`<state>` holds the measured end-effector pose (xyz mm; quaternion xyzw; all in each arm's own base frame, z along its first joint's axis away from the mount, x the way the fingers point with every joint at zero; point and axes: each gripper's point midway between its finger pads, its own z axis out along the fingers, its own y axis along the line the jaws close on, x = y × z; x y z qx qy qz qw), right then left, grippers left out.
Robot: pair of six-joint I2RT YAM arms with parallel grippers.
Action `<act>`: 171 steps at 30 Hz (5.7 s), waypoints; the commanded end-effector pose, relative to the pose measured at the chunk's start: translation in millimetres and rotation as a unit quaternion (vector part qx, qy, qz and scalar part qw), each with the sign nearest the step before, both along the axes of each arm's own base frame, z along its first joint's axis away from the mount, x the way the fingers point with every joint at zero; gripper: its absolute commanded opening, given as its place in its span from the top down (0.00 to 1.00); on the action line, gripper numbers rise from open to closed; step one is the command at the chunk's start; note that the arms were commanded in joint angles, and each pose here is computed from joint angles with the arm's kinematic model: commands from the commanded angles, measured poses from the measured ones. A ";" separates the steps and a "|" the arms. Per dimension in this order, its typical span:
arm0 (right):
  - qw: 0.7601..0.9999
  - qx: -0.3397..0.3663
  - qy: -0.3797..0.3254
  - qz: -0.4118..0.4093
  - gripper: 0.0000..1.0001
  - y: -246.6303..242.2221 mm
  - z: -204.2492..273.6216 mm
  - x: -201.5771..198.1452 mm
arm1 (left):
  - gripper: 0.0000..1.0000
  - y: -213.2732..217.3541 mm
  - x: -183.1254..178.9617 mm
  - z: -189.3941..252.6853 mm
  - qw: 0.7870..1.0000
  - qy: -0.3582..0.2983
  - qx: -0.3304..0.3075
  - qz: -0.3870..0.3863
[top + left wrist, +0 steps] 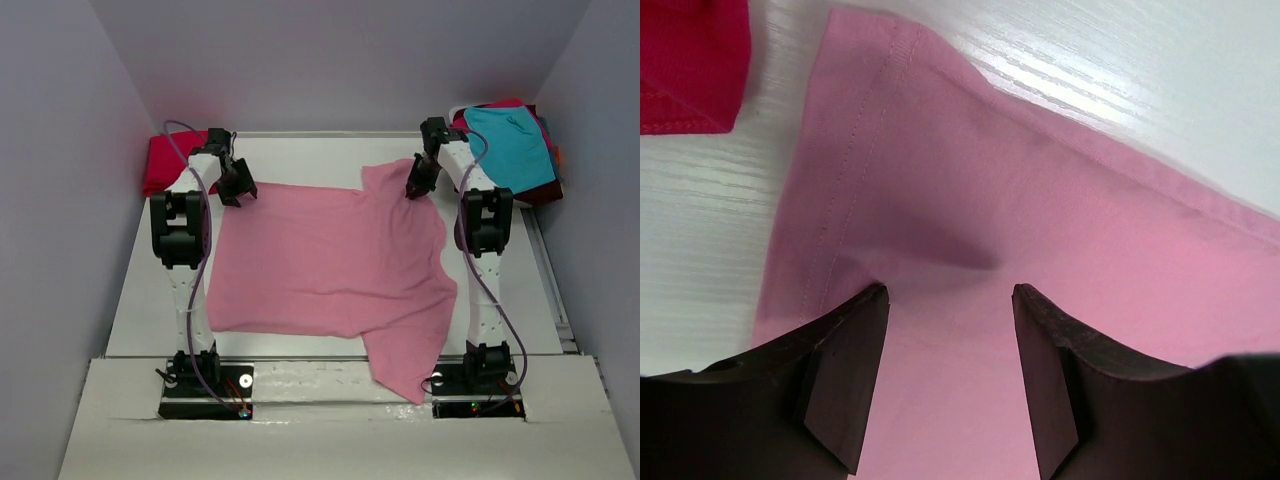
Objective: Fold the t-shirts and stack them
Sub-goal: Flatten the tshirt out
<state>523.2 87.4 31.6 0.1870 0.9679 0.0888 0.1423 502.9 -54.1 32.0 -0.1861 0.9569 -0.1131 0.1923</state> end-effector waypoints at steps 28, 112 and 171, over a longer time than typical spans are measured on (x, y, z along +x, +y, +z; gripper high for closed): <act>0.984 0.008 -0.173 -0.026 0.62 -43.4 3.6 111.9 | 0.32 -14.2 94.1 -4.8 0.994 -0.089 -0.044 0.035; 0.965 0.073 0.247 0.049 0.40 59.8 -3.6 -483.5 | 0.26 -36.8 -15.7 58.9 0.995 -0.072 0.059 -0.035; 0.983 -0.011 0.169 -0.075 0.93 22.5 54.6 -464.9 | 0.26 -35.7 -13.5 43.8 0.996 -0.055 0.066 -0.039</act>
